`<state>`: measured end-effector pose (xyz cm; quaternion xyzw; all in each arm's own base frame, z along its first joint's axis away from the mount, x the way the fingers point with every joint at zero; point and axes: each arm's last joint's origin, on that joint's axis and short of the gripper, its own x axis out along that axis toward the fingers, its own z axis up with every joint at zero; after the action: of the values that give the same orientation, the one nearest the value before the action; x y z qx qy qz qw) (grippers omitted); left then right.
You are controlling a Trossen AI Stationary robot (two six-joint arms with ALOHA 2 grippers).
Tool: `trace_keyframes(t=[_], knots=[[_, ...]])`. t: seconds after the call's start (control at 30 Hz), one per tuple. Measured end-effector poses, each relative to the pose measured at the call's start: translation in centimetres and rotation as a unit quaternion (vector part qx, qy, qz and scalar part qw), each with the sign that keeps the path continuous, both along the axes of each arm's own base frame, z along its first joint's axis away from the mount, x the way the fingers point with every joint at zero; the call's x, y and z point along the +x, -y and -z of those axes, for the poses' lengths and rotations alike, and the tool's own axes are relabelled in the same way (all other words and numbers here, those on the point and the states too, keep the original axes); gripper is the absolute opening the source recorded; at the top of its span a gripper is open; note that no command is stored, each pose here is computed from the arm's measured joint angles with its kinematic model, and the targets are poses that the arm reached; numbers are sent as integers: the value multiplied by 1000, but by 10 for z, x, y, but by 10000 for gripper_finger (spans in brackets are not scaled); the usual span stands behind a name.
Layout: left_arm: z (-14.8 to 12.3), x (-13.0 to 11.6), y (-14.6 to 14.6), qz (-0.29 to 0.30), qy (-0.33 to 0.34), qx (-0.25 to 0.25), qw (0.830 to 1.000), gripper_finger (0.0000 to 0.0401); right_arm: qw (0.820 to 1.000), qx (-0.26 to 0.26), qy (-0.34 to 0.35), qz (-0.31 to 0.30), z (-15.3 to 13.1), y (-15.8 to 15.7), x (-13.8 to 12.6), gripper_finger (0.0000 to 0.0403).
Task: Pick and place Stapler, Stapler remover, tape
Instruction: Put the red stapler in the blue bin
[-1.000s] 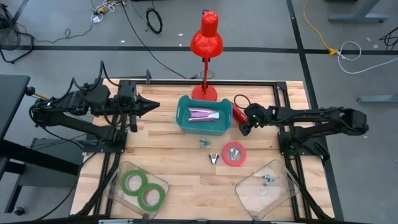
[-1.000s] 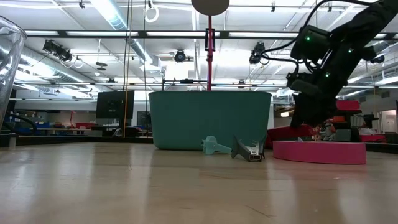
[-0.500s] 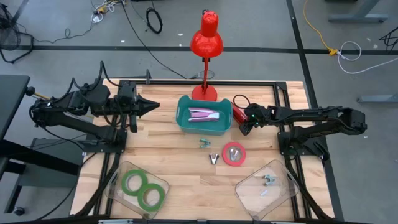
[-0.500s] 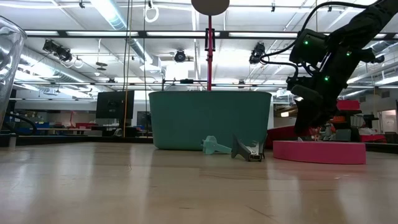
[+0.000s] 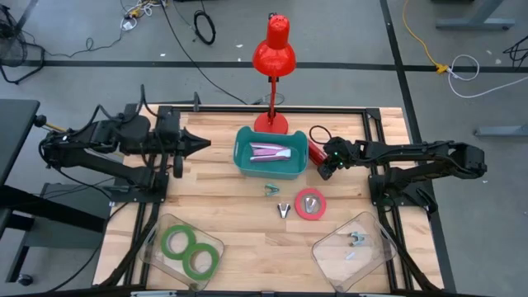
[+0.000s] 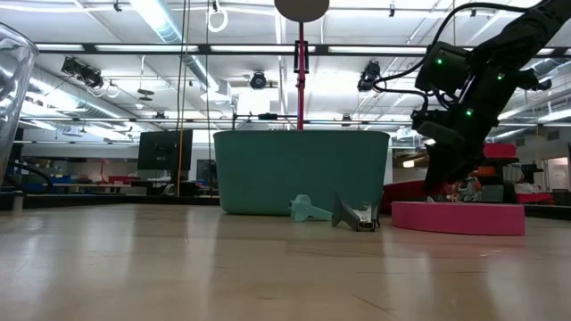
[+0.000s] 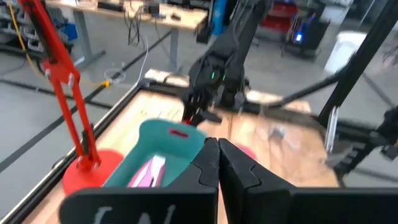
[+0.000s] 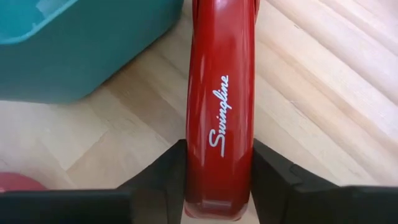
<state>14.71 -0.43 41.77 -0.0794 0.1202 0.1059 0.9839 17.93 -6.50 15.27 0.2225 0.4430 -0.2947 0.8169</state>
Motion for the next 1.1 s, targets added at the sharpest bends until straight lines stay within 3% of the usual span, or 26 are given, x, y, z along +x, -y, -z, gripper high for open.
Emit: trace_keyframes(t=[0.3,0.63,1.1], knots=[[9,-3,0,15,-53,8,998,2,1000,4,-6,-8,1,-1,-1,126],[11,-3,6,113,-59,-28,991,1,1000,0,-11,-18,1,-1,-1,124],[10,-3,-14,86,-58,-20,994,1,1000,1,-11,-20,1,-1,-1,124]])
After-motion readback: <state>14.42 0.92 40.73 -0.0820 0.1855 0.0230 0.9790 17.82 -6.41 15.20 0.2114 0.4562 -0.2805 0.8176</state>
